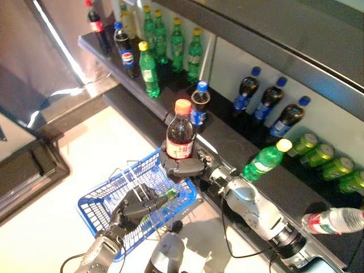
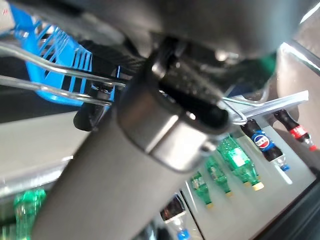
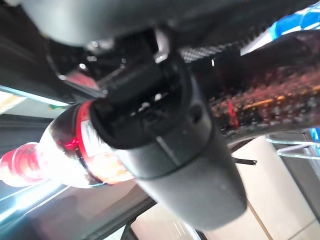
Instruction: Pick up the drink and place into the basket.
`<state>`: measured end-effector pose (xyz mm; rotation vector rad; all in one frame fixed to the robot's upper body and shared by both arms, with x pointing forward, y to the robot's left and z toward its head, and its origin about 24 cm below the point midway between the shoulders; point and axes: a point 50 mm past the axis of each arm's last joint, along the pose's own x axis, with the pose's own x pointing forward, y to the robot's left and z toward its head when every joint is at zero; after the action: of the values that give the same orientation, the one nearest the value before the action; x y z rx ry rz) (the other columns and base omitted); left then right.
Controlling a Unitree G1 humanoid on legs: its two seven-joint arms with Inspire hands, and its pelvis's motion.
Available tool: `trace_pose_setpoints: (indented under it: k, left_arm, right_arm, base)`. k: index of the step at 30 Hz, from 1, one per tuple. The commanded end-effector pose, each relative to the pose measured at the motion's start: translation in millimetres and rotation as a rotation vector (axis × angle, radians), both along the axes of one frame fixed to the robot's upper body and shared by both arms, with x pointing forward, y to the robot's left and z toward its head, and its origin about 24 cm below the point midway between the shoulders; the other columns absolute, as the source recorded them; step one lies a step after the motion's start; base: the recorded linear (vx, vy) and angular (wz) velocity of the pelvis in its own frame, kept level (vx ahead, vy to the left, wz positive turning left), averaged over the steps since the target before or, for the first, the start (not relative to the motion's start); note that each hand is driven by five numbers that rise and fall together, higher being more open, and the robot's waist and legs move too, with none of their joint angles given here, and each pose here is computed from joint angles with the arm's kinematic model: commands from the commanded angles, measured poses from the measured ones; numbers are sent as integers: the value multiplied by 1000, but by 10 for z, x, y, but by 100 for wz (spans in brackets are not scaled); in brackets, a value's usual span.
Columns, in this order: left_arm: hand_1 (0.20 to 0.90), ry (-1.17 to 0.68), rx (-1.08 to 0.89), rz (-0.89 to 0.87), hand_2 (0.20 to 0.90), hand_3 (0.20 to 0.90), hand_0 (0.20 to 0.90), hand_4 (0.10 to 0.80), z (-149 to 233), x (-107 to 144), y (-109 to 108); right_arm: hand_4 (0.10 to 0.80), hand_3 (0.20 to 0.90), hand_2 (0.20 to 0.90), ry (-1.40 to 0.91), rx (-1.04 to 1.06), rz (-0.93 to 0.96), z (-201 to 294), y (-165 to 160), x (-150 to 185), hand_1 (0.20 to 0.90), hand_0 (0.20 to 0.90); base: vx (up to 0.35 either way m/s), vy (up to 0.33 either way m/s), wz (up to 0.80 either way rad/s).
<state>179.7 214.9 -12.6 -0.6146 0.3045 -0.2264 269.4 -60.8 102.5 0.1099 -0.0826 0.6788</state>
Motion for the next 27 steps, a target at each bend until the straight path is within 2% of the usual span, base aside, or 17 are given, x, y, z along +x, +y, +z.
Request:
trace_pose_setpoints:
  k: [1,11,14,20,27]
  left_arm:
    - [300,-631,-186,-316,300,200,300,100,1107,208,-347]
    - [300,-829,-380,-521,300,200,300,100,1465,99,-566]
    - [300,-886,-444,-586,300,200,300,100,1588,61,-588]
    - [300,-1050,-375,-701,300,200,300,100,1789,-37,-551]
    - [300,-1166,-360,-787,300,200,300,100,1962,-107,-503]
  right_arm:
    - [100,200,300,-382,259,145,830,401,-150,300,300]
    - [100,200,300,-276,227,75,531,525,-98,300,300]
    - [100,200,300,-277,142,31,370,548,-65,300,300]
    - [100,200,300,-276,-58,-39,43,496,6,300,300]
    - [100,200,300,-122,-102,-125,-344,362,68,300,300]
  base:
    - [123,-45,21]
    - [48,-21,10]
    - [47,-19,2]
    - [16,-6,5]
    - [19,-4,6]
